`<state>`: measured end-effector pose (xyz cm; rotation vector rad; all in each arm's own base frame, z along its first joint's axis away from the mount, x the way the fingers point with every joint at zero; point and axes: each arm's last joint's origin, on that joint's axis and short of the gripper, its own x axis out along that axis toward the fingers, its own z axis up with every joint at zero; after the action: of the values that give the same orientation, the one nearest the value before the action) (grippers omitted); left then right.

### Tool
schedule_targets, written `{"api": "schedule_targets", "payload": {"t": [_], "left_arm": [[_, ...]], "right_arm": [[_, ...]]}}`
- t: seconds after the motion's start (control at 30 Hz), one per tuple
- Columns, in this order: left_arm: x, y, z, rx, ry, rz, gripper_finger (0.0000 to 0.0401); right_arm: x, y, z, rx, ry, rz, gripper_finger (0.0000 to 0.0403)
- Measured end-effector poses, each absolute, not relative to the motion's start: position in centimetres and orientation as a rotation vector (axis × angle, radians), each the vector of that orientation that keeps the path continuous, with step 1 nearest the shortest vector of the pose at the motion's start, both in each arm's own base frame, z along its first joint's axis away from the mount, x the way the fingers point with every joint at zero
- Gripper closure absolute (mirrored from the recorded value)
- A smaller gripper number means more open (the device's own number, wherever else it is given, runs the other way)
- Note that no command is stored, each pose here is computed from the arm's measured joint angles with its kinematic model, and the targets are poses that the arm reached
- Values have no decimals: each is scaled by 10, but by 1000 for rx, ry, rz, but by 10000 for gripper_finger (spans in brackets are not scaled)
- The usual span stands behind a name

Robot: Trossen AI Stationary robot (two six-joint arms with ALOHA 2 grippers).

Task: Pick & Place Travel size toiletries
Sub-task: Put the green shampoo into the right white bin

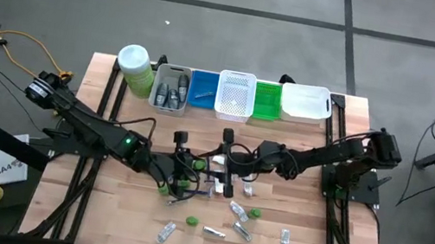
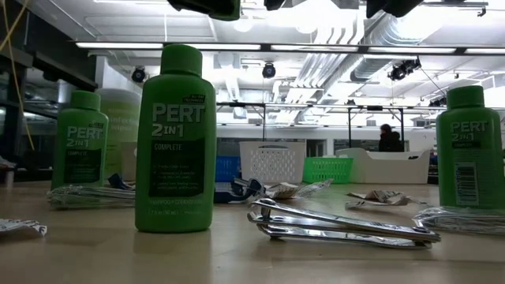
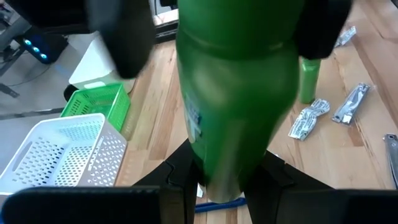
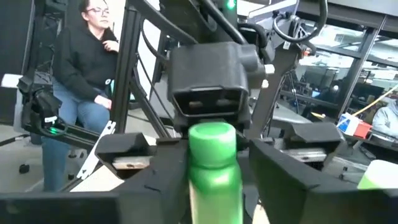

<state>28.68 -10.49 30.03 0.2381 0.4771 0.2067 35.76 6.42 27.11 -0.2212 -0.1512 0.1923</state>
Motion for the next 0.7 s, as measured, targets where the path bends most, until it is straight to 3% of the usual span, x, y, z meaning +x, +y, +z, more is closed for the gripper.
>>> {"api": "schedule_targets", "payload": {"t": [0.2,0.4,0.7], "left_arm": [[287,-106,301,252,472,188,312],[287,-106,301,250,472,185,311],[288,-106,301,251,469,183,311]], "right_arm": [[358,65,270,-223,-145,212,307],[358,65,270,-219,-143,215,312],[358,65,270,-202,-136,221,216]]}}
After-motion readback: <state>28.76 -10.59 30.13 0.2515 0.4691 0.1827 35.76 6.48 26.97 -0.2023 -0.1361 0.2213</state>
